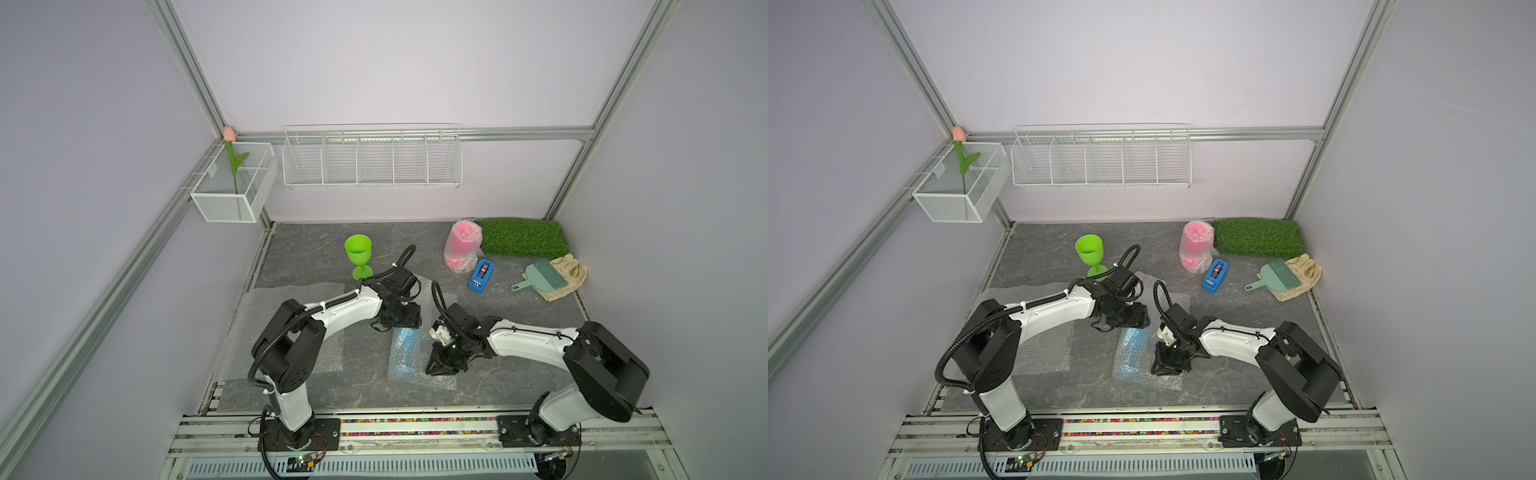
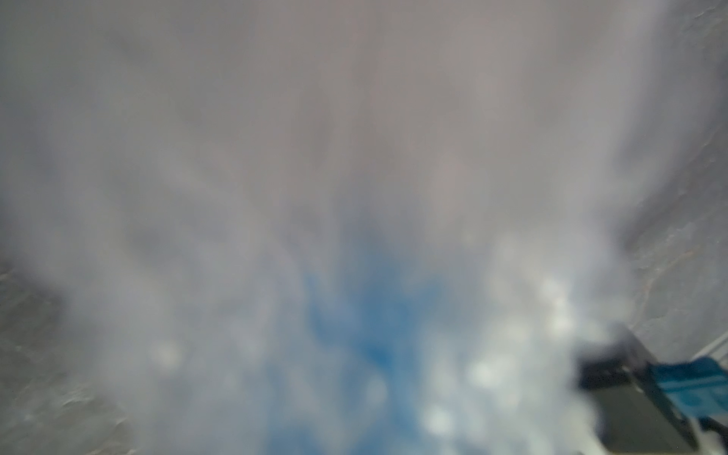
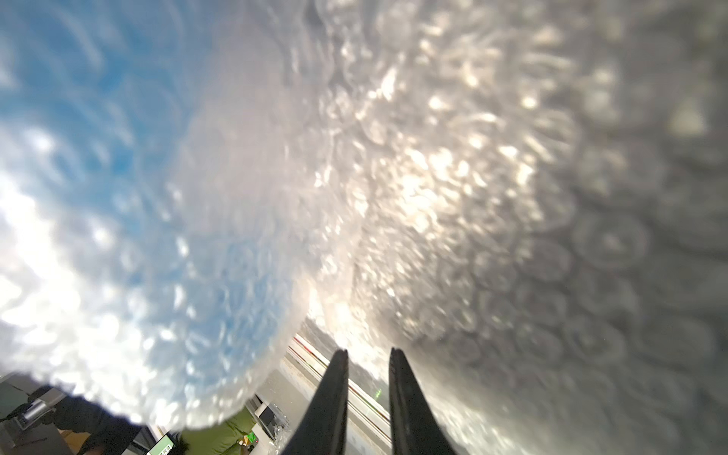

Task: Wrap wine glasses in bubble wrap
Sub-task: Wrap the wine glass in bubble wrap, then adjust the bubble wrap at the center of the board.

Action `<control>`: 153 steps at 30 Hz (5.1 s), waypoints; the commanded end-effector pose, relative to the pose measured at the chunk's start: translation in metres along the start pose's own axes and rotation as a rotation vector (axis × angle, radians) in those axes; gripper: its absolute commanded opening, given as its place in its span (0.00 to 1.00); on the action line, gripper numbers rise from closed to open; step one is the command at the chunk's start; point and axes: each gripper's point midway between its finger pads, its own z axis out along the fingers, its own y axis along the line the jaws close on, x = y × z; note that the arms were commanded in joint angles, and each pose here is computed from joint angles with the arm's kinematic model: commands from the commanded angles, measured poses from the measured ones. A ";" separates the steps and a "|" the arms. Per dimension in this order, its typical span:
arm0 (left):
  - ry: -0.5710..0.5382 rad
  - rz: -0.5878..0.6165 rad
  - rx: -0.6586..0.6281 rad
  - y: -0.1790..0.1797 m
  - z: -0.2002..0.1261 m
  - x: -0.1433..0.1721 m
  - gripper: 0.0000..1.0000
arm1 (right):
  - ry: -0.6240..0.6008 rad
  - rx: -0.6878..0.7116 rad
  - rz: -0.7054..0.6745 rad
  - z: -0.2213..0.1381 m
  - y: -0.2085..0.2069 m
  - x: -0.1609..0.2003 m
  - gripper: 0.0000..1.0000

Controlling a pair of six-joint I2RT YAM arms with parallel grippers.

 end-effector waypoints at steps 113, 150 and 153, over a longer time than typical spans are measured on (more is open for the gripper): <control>0.039 -0.301 -0.133 -0.019 0.020 -0.014 0.80 | -0.466 0.324 -0.317 -0.036 0.060 -0.011 0.09; 0.007 -0.422 -0.260 0.130 -0.021 0.028 0.90 | -0.346 0.412 -0.947 -0.079 0.011 0.004 0.07; -0.017 -0.370 -0.284 0.140 -0.041 0.027 0.86 | -0.362 0.409 -1.012 -0.080 0.013 -0.004 0.07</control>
